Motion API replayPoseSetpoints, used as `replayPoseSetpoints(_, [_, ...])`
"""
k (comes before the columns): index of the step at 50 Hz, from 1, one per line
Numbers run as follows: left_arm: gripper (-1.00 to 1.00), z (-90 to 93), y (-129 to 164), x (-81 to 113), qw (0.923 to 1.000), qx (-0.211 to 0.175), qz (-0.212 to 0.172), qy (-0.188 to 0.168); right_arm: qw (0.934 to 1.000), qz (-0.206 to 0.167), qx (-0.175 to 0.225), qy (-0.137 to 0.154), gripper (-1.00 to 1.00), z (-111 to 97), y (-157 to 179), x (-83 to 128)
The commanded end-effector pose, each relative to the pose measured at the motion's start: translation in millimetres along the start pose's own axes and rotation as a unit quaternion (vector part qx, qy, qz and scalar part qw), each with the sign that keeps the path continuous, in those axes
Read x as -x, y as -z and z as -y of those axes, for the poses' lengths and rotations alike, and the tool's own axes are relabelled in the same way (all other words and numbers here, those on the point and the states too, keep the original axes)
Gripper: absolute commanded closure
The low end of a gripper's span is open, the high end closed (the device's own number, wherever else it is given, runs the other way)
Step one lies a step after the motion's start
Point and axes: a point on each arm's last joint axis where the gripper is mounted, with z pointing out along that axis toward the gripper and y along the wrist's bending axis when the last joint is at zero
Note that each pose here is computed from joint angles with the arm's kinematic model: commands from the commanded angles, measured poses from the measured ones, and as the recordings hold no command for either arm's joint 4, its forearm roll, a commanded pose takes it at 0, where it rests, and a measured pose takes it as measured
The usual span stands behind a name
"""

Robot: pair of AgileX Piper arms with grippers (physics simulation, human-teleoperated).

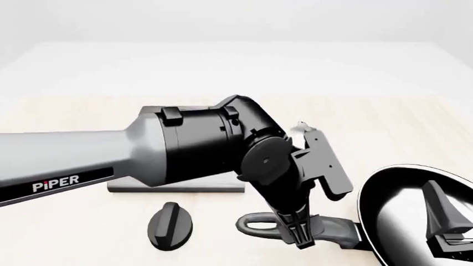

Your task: Put the frying pan on the stove.

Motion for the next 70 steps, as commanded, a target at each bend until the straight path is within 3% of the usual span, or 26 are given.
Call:
replayPoseSetpoints(1, [-1.0, 1.4, -7.0, -3.1, 1.0, 0.0, -0.001, 0.002, 1.0, 0.0, 0.0, 0.0, -1.0, 0.0, 0.0, 0.0])
replayPoseSetpoints(15, [-1.0, -2.8, -11.9, -7.0, 1.0, 0.003, 0.002, 0.007, 1.0, 0.0, 0.0, 0.0, -1.0, 0.0, 0.0, 0.0])
replayPoseSetpoints(17, [-1.0, -11.4, -12.9, -7.7, 0.9999, 0.008, 0.002, 0.006, 1.0, 0.0, 0.0, 0.0, -1.0, 0.0, 0.0, 0.0])
replayPoseSetpoints(50, [-1.0, 1.1, -42.7, -20.8, 0.9998, 0.002, -0.003, 0.02, 1.0, 0.0, 0.0, 0.0, -1.0, 0.0, 0.0, -0.1])
replayPoseSetpoints(54, [-1.0, 12.6, -46.4, -23.4, 0.9996, -0.003, 0.002, 0.027, 1.0, 0.0, 0.0, 0.0, -1.0, 0.0, 0.0, 0.0])
replayPoseSetpoints(57, [-1.0, 4.6, -57.1, -25.7, 0.9996, 0.0, -0.008, 0.027, 1.0, 0.0, 0.0, 0.0, -1.0, 0.0, 0.0, 0.0])
replayPoseSetpoints(70, [-1.0, 6.0, -70.4, -31.3, 0.9994, 0.0, -0.009, 0.034, 1.0, 0.0, 0.0, 0.0, -1.0, 0.0, 0.0, 0.0])
